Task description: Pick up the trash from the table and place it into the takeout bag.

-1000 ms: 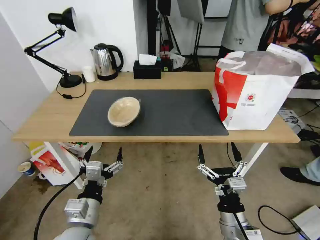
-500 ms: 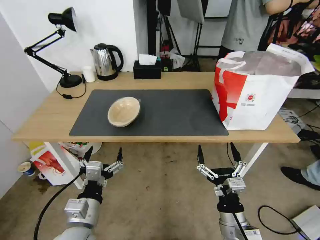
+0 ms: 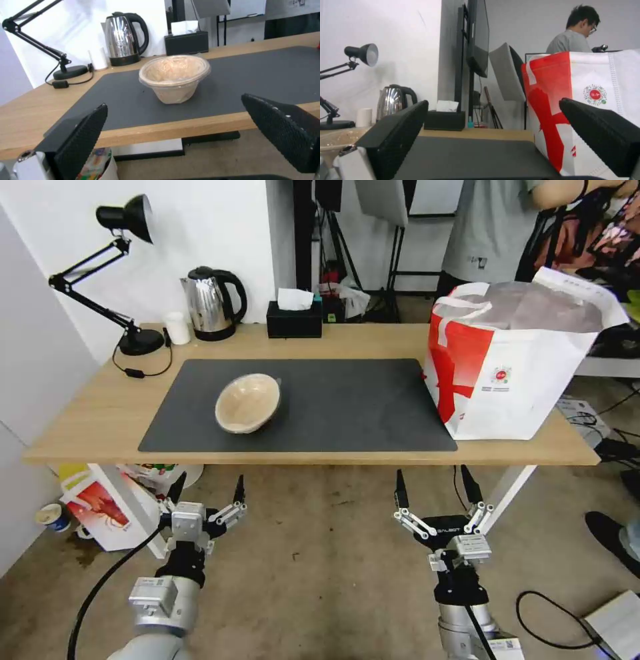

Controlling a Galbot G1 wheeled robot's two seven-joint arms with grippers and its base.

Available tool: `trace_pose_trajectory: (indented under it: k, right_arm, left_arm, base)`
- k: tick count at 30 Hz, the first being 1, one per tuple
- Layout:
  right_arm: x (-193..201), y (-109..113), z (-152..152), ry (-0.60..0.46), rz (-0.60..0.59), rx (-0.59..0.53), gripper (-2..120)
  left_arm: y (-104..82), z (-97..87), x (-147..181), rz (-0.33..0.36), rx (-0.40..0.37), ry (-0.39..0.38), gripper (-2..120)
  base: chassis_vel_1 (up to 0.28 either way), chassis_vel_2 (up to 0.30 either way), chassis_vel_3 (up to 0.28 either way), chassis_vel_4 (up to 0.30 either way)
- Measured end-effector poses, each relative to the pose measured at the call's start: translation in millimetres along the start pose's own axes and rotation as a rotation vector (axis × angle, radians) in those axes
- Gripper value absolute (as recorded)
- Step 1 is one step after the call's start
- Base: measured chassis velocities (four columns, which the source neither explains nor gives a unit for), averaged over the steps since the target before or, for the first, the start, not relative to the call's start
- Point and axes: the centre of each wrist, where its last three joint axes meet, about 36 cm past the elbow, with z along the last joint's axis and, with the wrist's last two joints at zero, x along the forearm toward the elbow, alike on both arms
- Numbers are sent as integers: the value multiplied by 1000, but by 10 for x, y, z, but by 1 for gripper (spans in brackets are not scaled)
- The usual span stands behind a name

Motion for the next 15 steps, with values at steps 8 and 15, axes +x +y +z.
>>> trace_pose_trajectory:
  k: [8, 15]
  right_arm:
    - [-1, 0, -2, 0, 0, 0, 100]
    - [-2, 0, -3, 0, 0, 0, 100]
  left_arm:
    - [0, 0, 0, 0, 0, 0, 100]
    - [0, 0, 0, 0, 0, 0, 100]
  base:
    - [0, 0, 0, 0]
    - [0, 0, 0, 0]
